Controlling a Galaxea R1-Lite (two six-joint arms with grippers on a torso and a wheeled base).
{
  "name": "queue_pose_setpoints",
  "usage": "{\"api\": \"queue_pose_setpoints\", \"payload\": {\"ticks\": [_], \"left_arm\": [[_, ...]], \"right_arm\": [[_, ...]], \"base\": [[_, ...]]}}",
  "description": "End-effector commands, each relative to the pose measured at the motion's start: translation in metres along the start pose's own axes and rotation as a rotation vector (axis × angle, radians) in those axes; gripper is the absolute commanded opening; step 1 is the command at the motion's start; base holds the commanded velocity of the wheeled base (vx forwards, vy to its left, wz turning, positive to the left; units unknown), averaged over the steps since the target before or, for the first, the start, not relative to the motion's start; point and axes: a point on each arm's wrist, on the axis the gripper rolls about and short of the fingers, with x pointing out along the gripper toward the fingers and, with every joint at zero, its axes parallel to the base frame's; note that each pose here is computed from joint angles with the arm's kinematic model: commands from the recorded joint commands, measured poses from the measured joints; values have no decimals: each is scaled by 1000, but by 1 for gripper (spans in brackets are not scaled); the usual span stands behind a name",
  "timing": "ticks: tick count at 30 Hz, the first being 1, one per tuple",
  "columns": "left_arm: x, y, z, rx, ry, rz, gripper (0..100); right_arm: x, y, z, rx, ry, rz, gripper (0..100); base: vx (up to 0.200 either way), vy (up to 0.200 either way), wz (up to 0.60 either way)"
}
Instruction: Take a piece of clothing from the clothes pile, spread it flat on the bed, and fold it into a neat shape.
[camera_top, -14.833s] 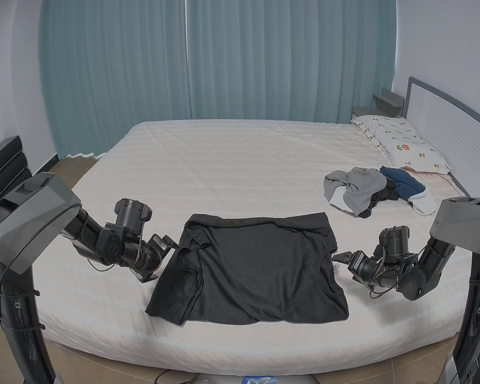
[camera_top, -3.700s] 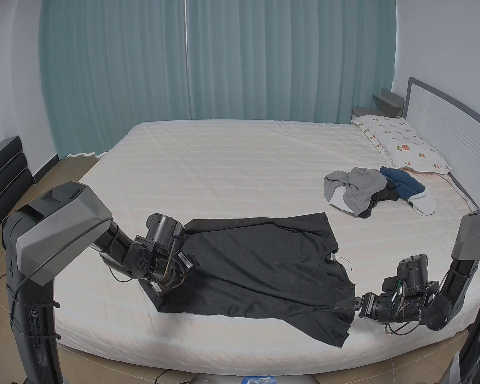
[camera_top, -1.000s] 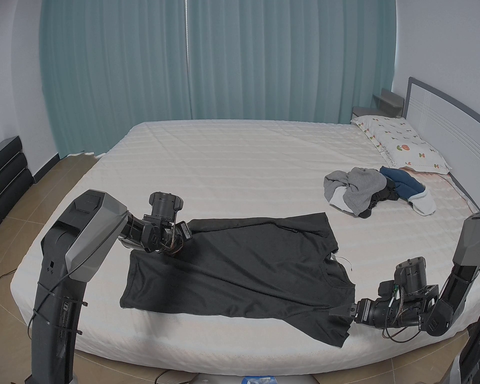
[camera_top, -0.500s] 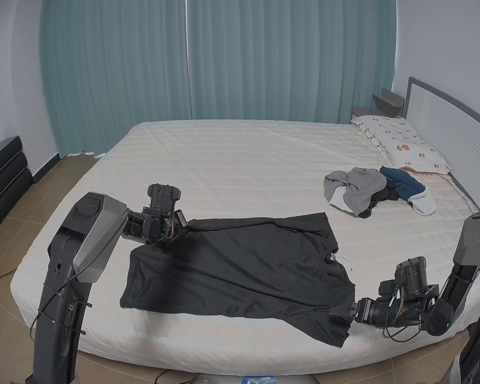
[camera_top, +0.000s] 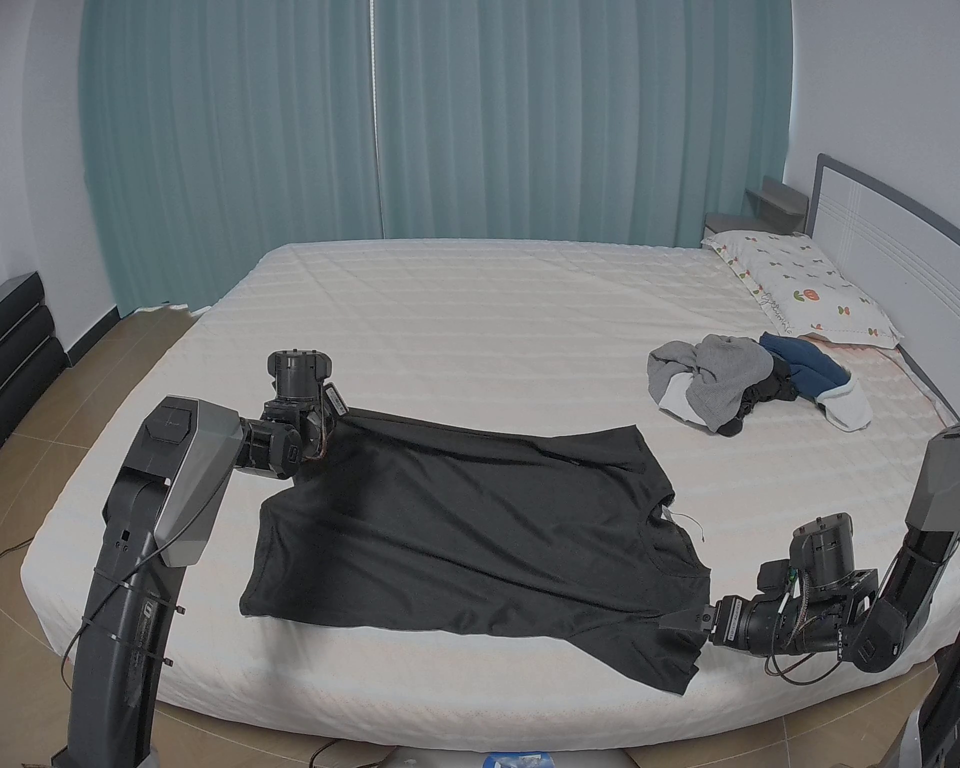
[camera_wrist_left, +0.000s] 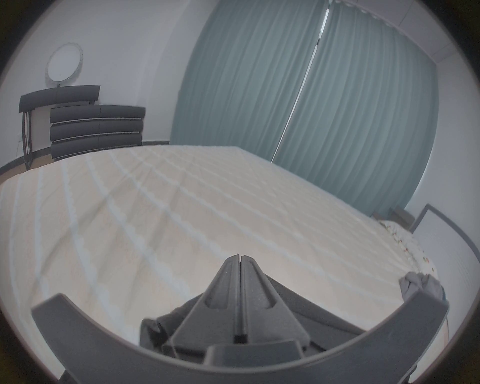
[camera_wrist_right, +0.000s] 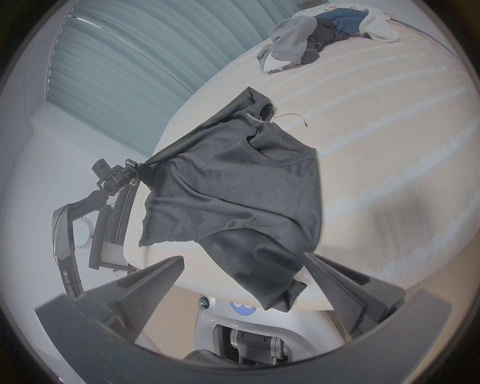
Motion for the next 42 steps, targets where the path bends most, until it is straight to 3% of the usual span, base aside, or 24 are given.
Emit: {"api": "queue_pose_setpoints", "payload": {"ticks": [1, 11, 12, 20, 23, 27, 33, 42], "left_arm": [[11, 11, -10, -4, -29, 7, 0], [23, 17, -29, 31, -120, -41, 0], [23, 16, -28, 30, -135, -47, 100], [22, 17, -20, -18, -147, -46, 100], [12, 18, -1, -61, -147, -36, 100], [-19, 27, 12, -82, -72, -13, 100], [-78, 36, 27, -171, 59, -61, 100], [-162, 53, 0, -161, 265, -69, 100]], "right_arm": [[1, -1, -2, -2, 1, 2, 100], [1, -1, -2, -5, -3, 6, 100], [0, 0, -2, -6, -6, 8, 100], [-2, 1, -1, -8, -12, 12, 100], [-3, 1, -1, -9, -15, 15, 100], [-5, 2, 1, -10, -31, 20, 100], [-3, -1, 2, -1, -40, 15, 100], [-3, -2, 3, 4, -42, 9, 100]], "base": [[0, 0, 0], [0, 0, 0], [0, 0, 0], [0, 0, 0], [0, 0, 0], [0, 0, 0], [0, 0, 0], [0, 0, 0]]}}
